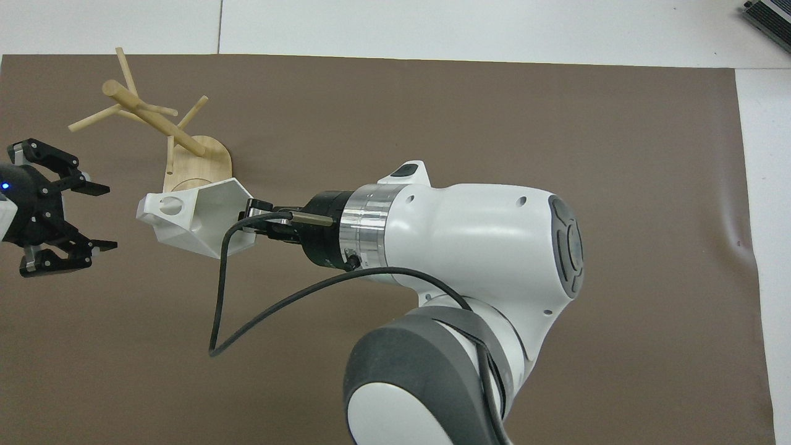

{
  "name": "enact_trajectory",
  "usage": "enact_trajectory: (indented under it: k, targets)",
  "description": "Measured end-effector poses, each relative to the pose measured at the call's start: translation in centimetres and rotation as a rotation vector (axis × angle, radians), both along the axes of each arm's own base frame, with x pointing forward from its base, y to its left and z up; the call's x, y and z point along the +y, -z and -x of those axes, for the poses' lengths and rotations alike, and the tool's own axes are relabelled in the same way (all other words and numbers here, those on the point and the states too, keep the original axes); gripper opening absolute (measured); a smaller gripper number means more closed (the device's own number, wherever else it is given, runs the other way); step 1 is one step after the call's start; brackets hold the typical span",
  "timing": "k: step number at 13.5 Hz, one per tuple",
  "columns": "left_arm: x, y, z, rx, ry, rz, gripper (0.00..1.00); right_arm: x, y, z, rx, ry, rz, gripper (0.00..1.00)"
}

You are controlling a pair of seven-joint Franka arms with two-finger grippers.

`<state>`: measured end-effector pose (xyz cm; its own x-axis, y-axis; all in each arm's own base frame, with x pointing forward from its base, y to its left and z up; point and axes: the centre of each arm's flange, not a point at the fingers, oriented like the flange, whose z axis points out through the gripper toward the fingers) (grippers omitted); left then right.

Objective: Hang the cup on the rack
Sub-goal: 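Hold the cup with the right gripper while the left gripper approaches it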

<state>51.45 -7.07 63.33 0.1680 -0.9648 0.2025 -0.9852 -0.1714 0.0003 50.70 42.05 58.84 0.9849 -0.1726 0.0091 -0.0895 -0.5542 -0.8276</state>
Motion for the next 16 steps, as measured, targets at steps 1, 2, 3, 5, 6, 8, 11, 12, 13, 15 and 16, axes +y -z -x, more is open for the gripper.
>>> enact_trajectory:
  k: [1,2,3,5,6,8,11,12,13,15,16]
  targets:
    - [-0.2,-0.1,0.1,0.001,0.000,0.023,0.74,0.0,0.0,0.0,0.000,0.001,0.000,0.04]
    - [-0.5,-0.2,0.1,0.002,0.001,0.040,0.74,-0.1,0.0,-0.1,0.000,0.002,0.000,0.04]
    - [-0.8,-0.2,0.2,0.003,0.004,0.053,0.76,-0.1,0.0,-0.1,0.000,0.003,0.000,0.04]
    - [-2.0,-0.4,0.3,0.009,-0.012,0.072,0.82,-0.3,0.0,-0.2,0.000,0.005,0.000,0.04]
    - [-2.9,-0.6,0.4,0.010,-0.018,0.076,0.86,-0.3,0.0,-0.3,0.000,0.007,0.001,0.04]
    - [-4.3,-1.0,0.6,0.002,-0.021,0.077,1.00,-0.4,0.1,-0.4,0.001,0.008,0.001,0.04]
    - [-4.4,-1.1,0.6,-0.003,-0.030,0.079,1.00,-0.4,0.2,-0.4,0.003,0.008,0.002,0.04]
    - [-4.0,-1.1,0.5,-0.003,-0.037,0.079,1.00,-0.4,0.3,-0.5,0.004,0.009,0.002,0.04]
    - [-3.7,-1.1,0.4,-0.003,-0.044,0.080,1.00,-0.4,0.3,-0.5,0.004,0.009,0.002,0.04]
    - [-3.4,-1.1,0.4,-0.002,-0.055,0.081,1.00,-0.4,0.3,-0.5,0.004,0.009,0.002,0.04]
    - [-3.4,-1.2,0.3,-0.004,-0.061,0.082,1.00,-0.4,0.3,-0.5,0.004,0.009,0.002,0.04]
